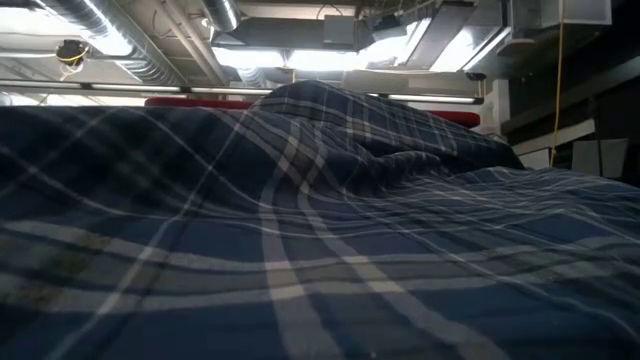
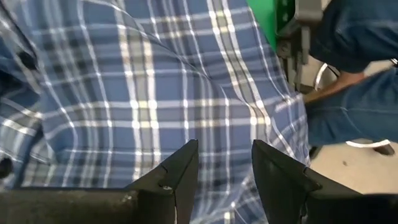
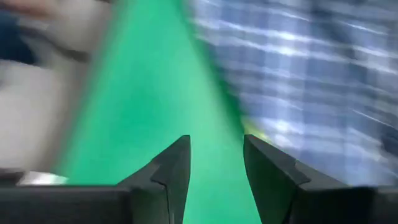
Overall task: Fold Laundry from Bin
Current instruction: Fold the blue shirt
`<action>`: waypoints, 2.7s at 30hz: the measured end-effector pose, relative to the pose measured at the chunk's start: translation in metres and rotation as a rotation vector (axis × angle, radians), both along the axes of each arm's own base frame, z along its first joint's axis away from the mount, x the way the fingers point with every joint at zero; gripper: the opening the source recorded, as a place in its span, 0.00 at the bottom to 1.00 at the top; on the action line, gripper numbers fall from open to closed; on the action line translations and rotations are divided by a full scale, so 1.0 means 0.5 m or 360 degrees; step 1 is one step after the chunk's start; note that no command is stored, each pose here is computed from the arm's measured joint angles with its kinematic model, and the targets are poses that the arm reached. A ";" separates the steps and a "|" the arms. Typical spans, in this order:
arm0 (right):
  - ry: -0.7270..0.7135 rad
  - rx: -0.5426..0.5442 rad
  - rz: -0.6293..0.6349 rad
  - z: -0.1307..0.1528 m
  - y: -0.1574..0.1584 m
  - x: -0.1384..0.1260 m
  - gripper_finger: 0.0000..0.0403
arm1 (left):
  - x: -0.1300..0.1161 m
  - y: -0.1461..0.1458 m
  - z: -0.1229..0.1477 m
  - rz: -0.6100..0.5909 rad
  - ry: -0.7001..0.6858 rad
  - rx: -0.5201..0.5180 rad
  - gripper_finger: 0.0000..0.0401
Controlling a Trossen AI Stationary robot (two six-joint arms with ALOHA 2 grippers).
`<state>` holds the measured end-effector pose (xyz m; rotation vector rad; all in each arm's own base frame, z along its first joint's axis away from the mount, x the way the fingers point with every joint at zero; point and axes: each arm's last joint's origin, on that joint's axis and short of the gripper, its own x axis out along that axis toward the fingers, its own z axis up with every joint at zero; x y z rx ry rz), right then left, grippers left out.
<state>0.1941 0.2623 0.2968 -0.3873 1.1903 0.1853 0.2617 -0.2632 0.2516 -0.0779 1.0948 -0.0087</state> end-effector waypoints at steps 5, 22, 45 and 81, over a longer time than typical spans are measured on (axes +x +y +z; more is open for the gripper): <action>0.0011 -0.0493 -0.0137 0.011 -0.060 -0.027 0.37 | 0.006 0.006 0.001 0.0037 -0.0049 0.0043 0.36; 0.0086 -0.0518 0.0214 -0.152 -0.077 0.010 0.37 | 0.036 -0.002 0.016 0.0103 -0.0276 -0.0105 0.36; 0.0164 -0.0468 0.0418 -0.219 -0.128 0.058 0.37 | 0.166 0.021 -0.045 0.0252 -0.0566 -0.0176 0.36; 0.0199 -0.0722 0.0544 -0.253 -0.134 0.078 0.03 | 0.186 0.034 -0.036 0.0324 -0.0662 -0.0227 0.36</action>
